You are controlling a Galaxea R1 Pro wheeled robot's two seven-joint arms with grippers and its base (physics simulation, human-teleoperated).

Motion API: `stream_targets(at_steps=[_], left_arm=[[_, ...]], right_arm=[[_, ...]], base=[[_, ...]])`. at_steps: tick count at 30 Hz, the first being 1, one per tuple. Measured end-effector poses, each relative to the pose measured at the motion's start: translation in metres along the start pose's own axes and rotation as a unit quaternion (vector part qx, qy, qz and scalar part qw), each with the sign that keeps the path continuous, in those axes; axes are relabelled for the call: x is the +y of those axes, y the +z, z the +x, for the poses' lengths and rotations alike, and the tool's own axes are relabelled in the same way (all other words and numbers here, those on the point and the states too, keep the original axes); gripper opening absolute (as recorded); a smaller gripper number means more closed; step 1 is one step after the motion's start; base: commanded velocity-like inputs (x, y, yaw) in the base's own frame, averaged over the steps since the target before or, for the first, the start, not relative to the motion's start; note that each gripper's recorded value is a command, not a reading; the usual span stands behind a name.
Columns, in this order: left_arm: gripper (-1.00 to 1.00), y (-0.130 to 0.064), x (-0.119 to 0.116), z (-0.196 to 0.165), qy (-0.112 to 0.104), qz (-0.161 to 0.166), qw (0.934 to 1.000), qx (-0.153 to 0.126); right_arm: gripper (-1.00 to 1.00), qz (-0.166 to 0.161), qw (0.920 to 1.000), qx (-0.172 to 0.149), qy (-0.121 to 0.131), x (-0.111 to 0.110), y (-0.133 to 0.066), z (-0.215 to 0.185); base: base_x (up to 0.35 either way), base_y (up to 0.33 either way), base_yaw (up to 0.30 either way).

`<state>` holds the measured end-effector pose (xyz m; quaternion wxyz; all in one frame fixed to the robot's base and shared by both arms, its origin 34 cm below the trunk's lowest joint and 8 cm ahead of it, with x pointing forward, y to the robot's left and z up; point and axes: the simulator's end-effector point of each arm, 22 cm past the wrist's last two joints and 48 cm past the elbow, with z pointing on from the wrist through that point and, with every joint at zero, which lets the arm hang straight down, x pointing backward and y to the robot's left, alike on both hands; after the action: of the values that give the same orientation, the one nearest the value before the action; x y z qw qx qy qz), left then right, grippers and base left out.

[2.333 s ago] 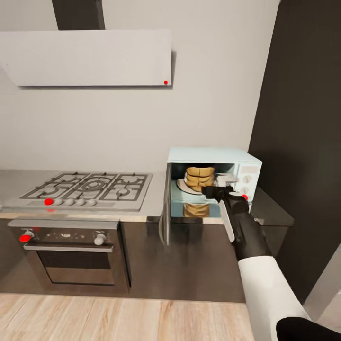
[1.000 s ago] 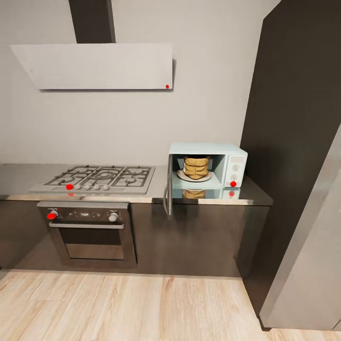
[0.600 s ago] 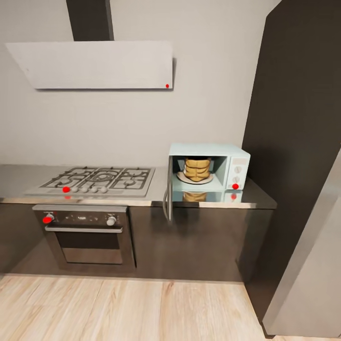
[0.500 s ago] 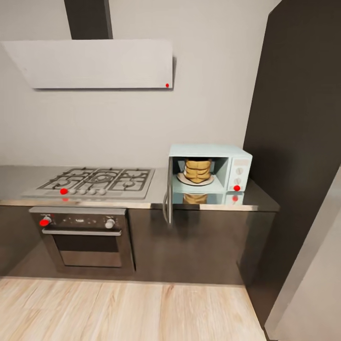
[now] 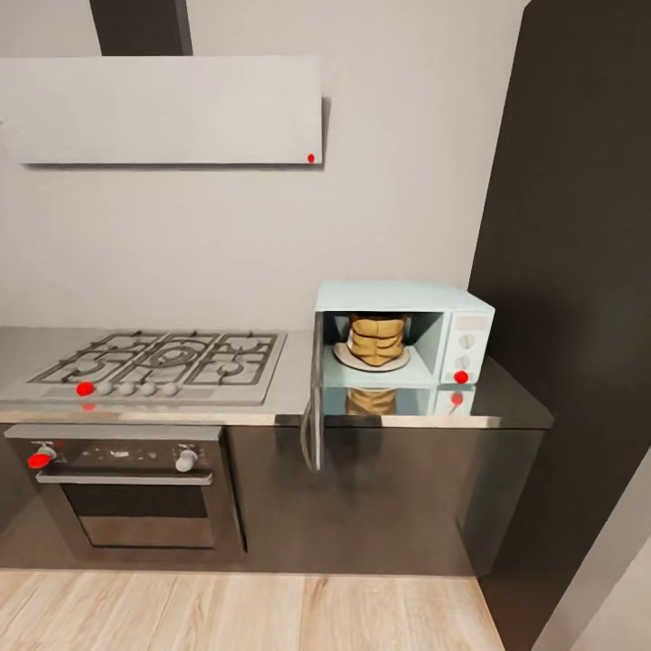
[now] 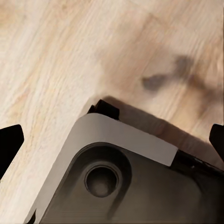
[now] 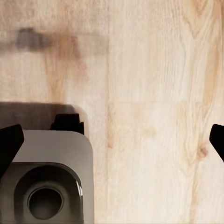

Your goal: In the kitchen, take the popcorn bag from the countertop, put it into the microwave, and heat it until the popcorn is cooked so the cooked popcorn ends up inside the bag.

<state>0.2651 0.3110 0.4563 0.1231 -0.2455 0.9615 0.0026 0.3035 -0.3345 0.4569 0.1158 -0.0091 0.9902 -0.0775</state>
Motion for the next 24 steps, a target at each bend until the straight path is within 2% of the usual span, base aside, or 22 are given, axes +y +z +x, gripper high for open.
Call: stream_targets(at_steps=[5,8,9,10,11,13,14,16,18,19,22,23,24], left_arm=[[1.0,-0.004,-0.025,-0.045,0.005,0.027,0.9985,-0.047],[1.0,-0.005,-0.031,-0.054,0.006,0.033,0.9979,-0.056],[1.0,-0.015,-0.049,-0.097,0.011,0.055,0.9936,-0.098],[1.0,-0.033,-0.079,-0.146,0.017,0.085,0.9851,-0.148],[1.0,-0.047,-0.098,-0.171,0.03,0.103,0.9806,-0.164],[1.0,-0.074,-0.148,-0.228,0.074,0.131,0.9752,-0.163],[1.0,-0.092,-0.177,-0.266,0.088,0.145,0.9712,-0.167],[1.0,-0.123,-0.221,-0.319,0.098,0.169,0.9635,-0.183],[1.0,-0.169,-0.273,-0.38,0.1,0.204,0.9484,-0.221],[1.0,-0.202,-0.306,-0.414,0.102,0.226,0.9378,-0.243],[1.0,-0.248,-0.351,-0.445,0.114,0.255,0.9264,-0.253],[1.0,-0.269,-0.366,-0.458,0.12,0.264,0.9224,-0.255],[1.0,-0.283,-0.375,-0.464,0.129,0.27,0.9212,-0.249]], right_arm=[[1.0,0.0,1.0,0.001,0.002,0.0,0.0,0.0],[1.0,0.0,1.0,-0.001,0.002,0.0,0.0,-0.001],[1.0,0.0,1.0,-0.001,0.001,0.0,0.0,-0.001],[1.0,0.0,1.0,-0.001,0.001,0.0,0.0,-0.001],[1.0,0.0,1.0,-0.001,0.0,0.0,0.0,-0.001],[1.0,-0.001,1.0,-0.002,-0.001,0.001,0.0,-0.002],[1.0,-0.002,1.0,-0.001,-0.001,0.002,0.0,-0.002],[1.0,-0.004,1.0,-0.001,-0.001,0.004,0.0,-0.002],[1.0,-0.005,1.0,-0.002,-0.001,0.004,0.0,-0.002],[1.0,-0.005,1.0,-0.002,-0.001,0.004,0.0,-0.002],[1.0,-0.005,1.0,-0.002,-0.001,0.005,0.0,-0.002],[1.0,-0.005,1.0,-0.003,-0.001,0.004,0.0,-0.002],[1.0,-0.005,1.0,-0.003,-0.001,0.005,0.0,-0.002]], base=[[0.321,0.0,-0.231],[0.065,0.0,-0.171],[0.005,0.0,-0.026],[0.002,0.0,-0.013],[0.001,0.0,-0.005],[0.0,0.0,-0.003],[0.0,0.0,-0.001],[0.0,0.0,0.0],[0.0,0.0,0.0],[0.0,0.0,0.0],[0.0,0.0,0.0],[0.0,0.0,0.0],[0.0,0.0,0.0]])
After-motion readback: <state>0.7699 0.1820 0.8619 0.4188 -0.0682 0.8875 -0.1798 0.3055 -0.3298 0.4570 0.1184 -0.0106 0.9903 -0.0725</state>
